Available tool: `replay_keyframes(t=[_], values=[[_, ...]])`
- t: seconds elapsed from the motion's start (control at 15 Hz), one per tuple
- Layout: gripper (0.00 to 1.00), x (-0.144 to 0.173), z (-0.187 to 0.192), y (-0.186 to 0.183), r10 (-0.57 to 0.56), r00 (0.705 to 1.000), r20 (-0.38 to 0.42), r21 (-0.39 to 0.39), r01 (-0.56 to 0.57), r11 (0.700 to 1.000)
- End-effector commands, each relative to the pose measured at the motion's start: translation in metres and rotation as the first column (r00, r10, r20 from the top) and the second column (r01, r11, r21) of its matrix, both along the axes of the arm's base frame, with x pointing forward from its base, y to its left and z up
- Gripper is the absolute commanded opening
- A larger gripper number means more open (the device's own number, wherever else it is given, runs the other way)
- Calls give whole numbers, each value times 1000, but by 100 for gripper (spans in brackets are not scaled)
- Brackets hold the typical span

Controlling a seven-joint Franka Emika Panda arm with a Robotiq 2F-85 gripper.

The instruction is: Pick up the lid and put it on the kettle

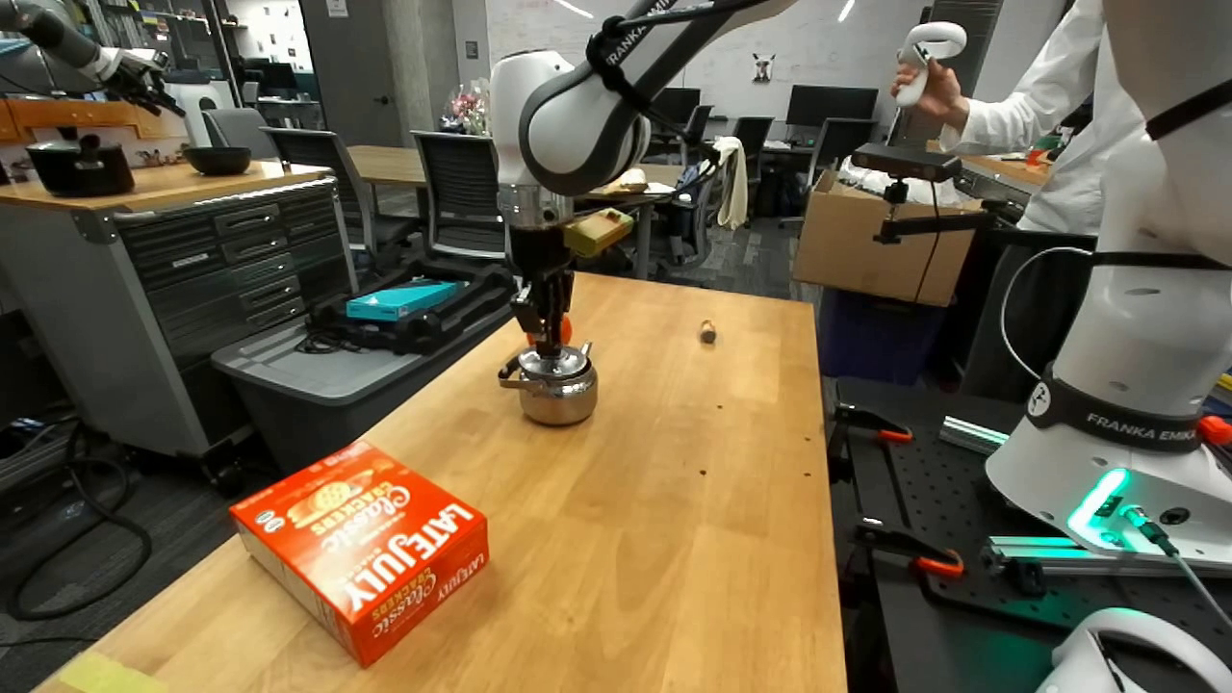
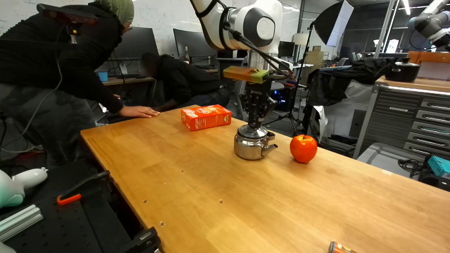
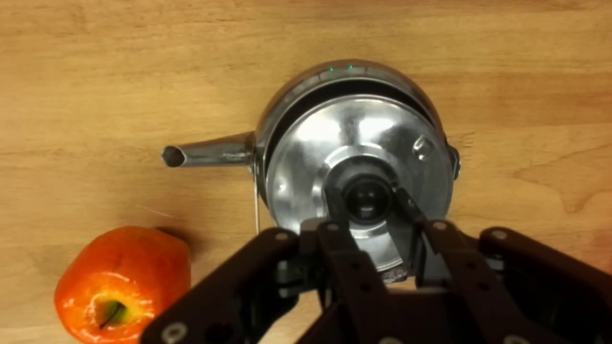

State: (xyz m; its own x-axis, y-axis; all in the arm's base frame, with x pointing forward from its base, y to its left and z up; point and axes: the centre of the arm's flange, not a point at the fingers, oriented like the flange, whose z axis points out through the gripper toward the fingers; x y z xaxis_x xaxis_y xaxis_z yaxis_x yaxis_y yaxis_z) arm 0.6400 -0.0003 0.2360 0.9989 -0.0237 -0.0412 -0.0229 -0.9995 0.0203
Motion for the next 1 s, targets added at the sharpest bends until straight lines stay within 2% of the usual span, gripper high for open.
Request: replay_keyframes(t=[0.0,0.93], values=[[7,3,-5,1,16,1000,4,-19,-16,1000],[7,-30,-4,-6,28,1000,-5,-30,-28,999]])
